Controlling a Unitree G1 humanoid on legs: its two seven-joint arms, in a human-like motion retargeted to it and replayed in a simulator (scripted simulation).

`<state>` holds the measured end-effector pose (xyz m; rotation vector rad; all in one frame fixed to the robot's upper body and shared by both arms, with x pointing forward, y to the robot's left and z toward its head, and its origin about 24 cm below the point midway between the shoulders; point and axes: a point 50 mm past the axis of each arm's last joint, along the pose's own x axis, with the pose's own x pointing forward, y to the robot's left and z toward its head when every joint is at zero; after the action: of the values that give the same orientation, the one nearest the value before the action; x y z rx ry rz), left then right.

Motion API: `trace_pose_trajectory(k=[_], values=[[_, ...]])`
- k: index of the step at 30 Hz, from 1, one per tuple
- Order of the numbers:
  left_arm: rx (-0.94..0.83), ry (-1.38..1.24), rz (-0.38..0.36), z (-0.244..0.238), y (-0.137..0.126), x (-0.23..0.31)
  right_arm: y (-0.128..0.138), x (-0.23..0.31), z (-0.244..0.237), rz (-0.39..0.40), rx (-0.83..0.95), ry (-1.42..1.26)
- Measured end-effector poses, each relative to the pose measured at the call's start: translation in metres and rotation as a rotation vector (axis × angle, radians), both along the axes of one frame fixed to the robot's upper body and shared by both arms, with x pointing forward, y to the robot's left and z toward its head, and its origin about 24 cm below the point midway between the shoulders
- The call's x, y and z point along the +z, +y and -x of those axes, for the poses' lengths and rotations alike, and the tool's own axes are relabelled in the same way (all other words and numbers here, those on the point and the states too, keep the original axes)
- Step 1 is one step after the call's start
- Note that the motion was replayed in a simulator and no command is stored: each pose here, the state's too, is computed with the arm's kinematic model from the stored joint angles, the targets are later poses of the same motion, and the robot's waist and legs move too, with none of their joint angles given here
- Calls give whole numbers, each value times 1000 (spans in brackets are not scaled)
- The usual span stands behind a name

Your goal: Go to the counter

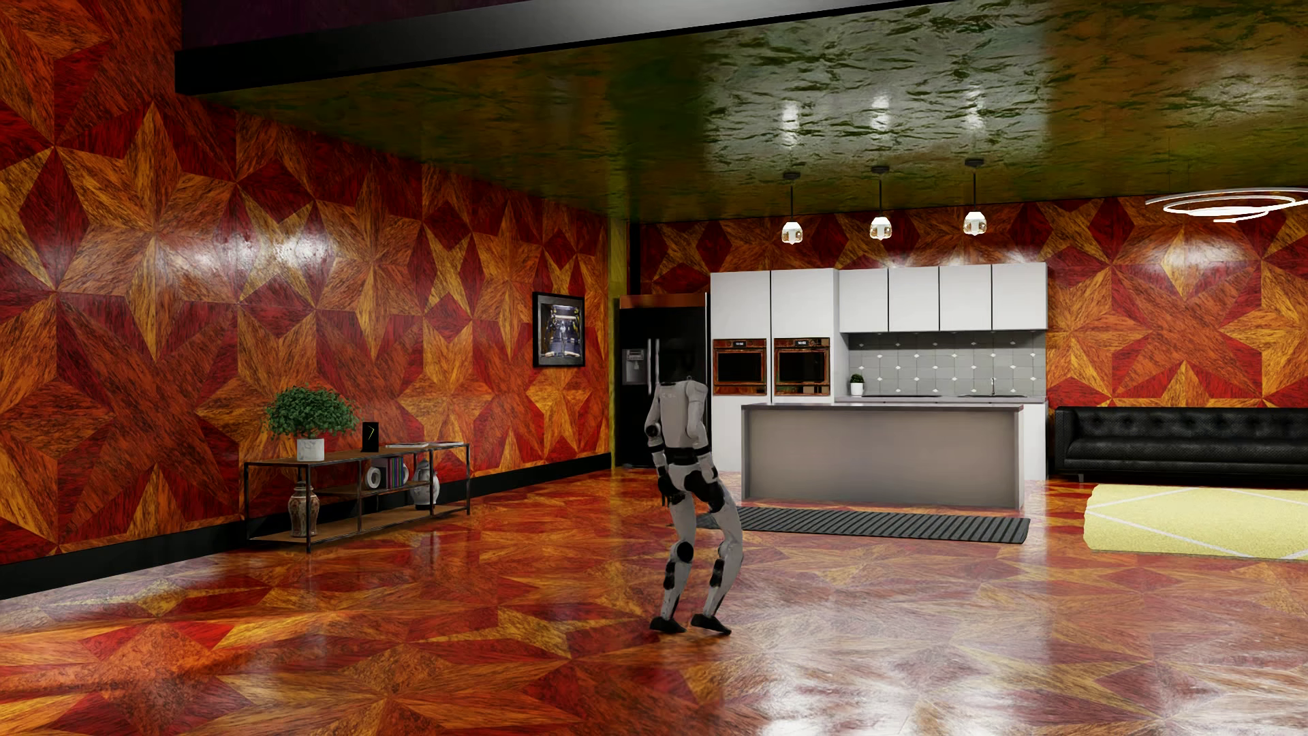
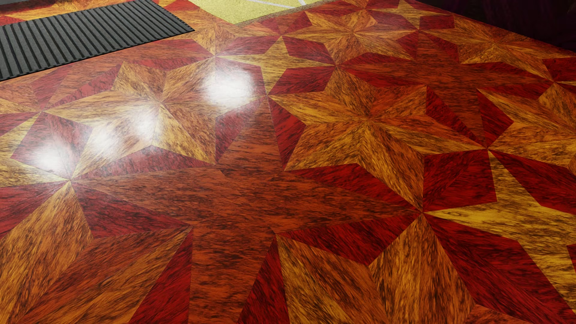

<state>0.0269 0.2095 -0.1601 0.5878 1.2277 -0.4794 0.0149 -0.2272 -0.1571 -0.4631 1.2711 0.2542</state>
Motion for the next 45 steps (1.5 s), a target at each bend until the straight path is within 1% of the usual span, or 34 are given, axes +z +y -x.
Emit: trace_pose_trajectory(k=[3, 4, 6, 7, 9, 11, 13, 15, 18, 20, 22, 25, 27, 28, 30, 32, 34, 35, 37, 39, 41, 45], values=[[54, -158, 15, -48, 4, 11, -11, 2, 20, 28, -46, 40], [56, -188, 16, -57, 6, 14, -14, 3, 28, 37, -56, 60], [100, -234, 32, -67, 5, 19, -21, 4, 42, 60, -77, 101], [108, -220, 40, -63, 1, 16, -23, 3, 46, 69, -83, 123], [58, -160, 59, -50, -13, 8, -18, 0, 46, 65, -68, 145], [43, -101, 66, -34, -21, 2, -6, -3, 37, 30, -54, 115], [50, -38, 65, -10, -23, -2, 5, -1, 21, -13, -21, 46], [49, 27, 46, 15, -17, -3, 7, 5, 1, -34, 2, -41], [70, 143, -12, 57, 0, -2, -2, 13, -31, -17, 58, -129], [67, 241, -52, 89, 9, 1, -7, 13, -36, 0, 40, -136], [10, 295, -70, 100, 11, 1, -8, 8, -23, 9, -3, -89], [49, 201, -57, 67, 9, -4, -4, 2, -9, 8, 23, -25], [39, 44, 2, 19, -1, -2, 4, 0, 3, -11, 38, 8], [62, -51, 29, -8, -4, 3, 5, 0, 6, -14, 38, 17], [95, -229, 69, -59, -6, 18, 5, 1, 15, -16, 32, 31], [84, -391, 105, -108, -10, 38, 4, 2, 18, -17, 17, 30], [79, -502, 127, -138, -12, 56, 3, 2, 24, -15, 2, 41], [96, -523, 133, -140, -10, 59, 2, 1, 28, -9, -7, 57], [146, -461, 131, -123, -11, 47, -3, -1, 42, 17, -11, 120], [133, -308, 109, -85, -16, 24, -7, -4, 45, 39, -9, 160], [53, -172, 79, -53, -20, 9, -2, -5, 29, 22, 1, 115], [30, 75, 7, 27, -6, -4, 9, 5, -33, -33, 35, -104]])
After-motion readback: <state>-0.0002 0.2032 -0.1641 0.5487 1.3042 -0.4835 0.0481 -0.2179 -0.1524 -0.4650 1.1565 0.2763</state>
